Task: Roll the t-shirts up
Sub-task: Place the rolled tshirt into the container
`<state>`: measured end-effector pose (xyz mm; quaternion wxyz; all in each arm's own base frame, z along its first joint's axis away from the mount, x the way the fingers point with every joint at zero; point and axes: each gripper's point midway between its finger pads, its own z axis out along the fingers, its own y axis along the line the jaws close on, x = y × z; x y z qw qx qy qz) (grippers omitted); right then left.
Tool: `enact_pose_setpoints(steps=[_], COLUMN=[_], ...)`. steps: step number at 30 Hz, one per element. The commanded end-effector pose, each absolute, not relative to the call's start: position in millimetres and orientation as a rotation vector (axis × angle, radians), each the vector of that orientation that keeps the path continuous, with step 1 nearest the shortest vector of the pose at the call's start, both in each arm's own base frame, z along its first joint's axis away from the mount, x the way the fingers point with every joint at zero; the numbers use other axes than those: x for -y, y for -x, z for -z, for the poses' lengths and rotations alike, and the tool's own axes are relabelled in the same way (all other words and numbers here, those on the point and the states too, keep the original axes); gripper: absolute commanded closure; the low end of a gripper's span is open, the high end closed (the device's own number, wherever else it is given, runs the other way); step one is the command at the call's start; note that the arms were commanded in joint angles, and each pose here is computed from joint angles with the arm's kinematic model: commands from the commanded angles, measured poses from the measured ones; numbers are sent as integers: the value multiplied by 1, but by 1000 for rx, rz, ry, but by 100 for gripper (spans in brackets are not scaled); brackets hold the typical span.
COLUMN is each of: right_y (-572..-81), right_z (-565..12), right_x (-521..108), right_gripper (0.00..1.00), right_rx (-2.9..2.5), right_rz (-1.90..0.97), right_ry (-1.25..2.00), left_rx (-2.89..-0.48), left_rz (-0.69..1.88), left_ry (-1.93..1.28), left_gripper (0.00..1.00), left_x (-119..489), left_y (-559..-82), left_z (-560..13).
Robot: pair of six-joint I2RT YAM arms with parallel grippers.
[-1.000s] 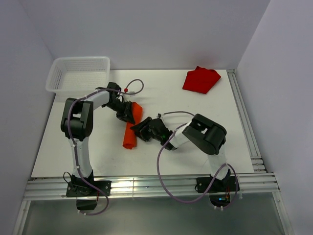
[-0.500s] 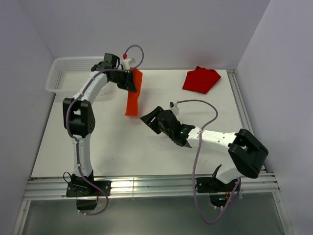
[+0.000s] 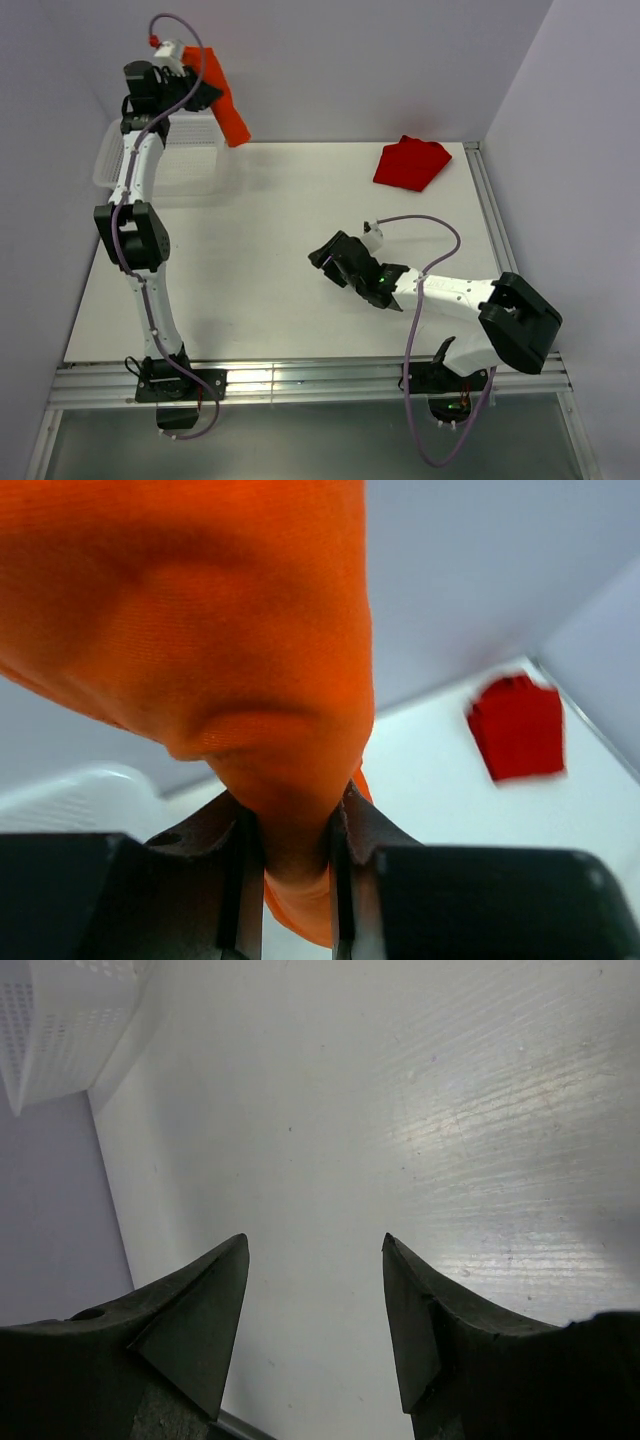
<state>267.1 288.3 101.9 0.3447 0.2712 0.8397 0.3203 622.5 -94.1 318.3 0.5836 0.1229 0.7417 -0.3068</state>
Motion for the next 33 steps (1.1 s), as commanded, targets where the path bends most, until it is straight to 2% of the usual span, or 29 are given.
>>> enact_pose_setpoints(steps=[1,3,4,9,13,22,27,33], right_y=[-272,-273,-273,-275,-281,-285,-283,-283], right_z=[-104,-100,-98,-80,-75,-63,-63,-68], right_x=[-282,-282,-283,-289,-303,-323,-323,-323], right_gripper=[37,37,37,37,37,38,38,38], right_rx=[-2147,-2154,-2158,-2214,-2248,-2306,-2310,-2309], right_rz=[-786,-771,-764,-707,-700,-709,-722,-720], right_ry=[-703,-698,-692,-661,-630,-581,-587,-572], left_rx=[-1497,-1420,-1433,-1401,-1479,-1569,-1605,-1563], left_rz=[737,729,759,730,699,537,530,580], left_ry=[-177,-147,-48,193,329,606,661,684], left_gripper=[100,100,100,100,100,100,100,100], left_x=[35,11,-15,-88,-98,-127,-123,-115], left_y=[-664,-678,-691,-716,-720,-718,-717,-709], left_z=[-342,-346,-318,-260,-208,-163,-154,-180])
